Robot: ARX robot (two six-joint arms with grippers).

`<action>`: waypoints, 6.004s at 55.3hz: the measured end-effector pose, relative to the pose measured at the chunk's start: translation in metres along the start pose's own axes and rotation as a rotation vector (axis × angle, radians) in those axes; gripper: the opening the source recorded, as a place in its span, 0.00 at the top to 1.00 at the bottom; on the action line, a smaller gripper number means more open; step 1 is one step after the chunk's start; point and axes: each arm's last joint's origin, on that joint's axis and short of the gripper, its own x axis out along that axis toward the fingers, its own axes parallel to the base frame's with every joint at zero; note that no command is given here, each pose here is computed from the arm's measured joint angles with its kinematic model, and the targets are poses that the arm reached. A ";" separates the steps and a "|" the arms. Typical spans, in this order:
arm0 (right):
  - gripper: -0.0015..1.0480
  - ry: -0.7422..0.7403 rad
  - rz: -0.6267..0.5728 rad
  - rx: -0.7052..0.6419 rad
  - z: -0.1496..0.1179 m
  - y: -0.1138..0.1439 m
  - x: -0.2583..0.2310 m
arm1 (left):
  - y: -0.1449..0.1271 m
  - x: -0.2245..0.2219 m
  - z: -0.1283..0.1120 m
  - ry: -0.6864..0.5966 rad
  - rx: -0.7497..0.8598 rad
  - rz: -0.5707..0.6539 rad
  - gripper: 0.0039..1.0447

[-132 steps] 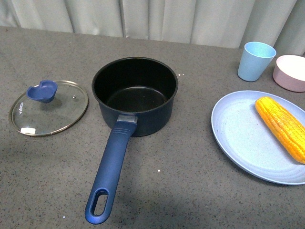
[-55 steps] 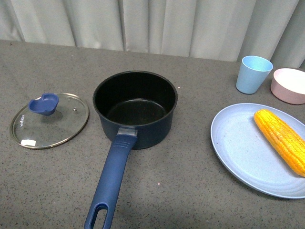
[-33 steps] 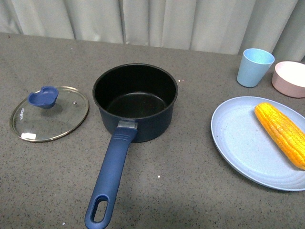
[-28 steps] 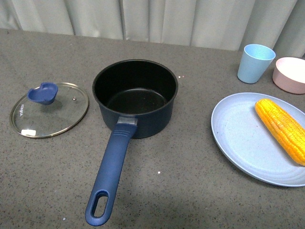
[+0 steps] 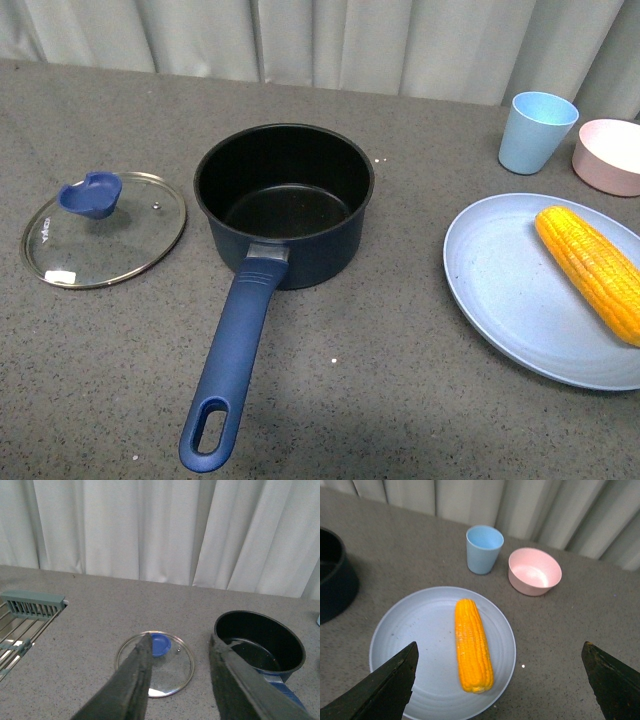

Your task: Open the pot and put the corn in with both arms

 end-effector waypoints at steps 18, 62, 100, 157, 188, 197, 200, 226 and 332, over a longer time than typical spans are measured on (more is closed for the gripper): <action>0.09 0.351 0.044 -0.079 -0.008 0.006 0.092 | 0.000 0.000 0.000 -0.001 0.000 0.000 0.10; 0.42 0.624 0.059 -0.122 -0.046 0.031 0.157 | 0.000 0.000 0.000 -0.001 0.003 0.000 0.06; 0.89 0.240 0.485 -0.229 0.073 0.117 0.106 | 0.000 0.000 0.000 -0.001 0.003 0.000 0.06; 0.22 0.316 0.534 -0.216 0.090 0.219 0.179 | 0.000 0.000 0.000 -0.001 0.003 0.000 0.06; 0.09 0.049 0.272 -0.076 0.077 0.115 0.075 | 0.000 0.000 0.000 -0.001 0.003 0.000 0.06; 0.09 0.036 0.155 -0.052 0.046 0.084 0.036 | 0.000 0.000 0.000 -0.001 0.003 0.000 0.06; 0.10 -0.021 0.096 -0.026 0.035 0.074 0.017 | 0.000 0.000 0.000 -0.001 0.003 0.000 0.06; 0.96 -0.417 -0.083 0.177 -0.011 0.032 -0.036 | 0.000 0.000 0.000 -0.001 0.003 0.001 0.06; 0.24 -0.428 -0.088 0.181 -0.044 0.021 -0.074 | 0.000 0.000 0.000 0.000 0.003 0.001 0.06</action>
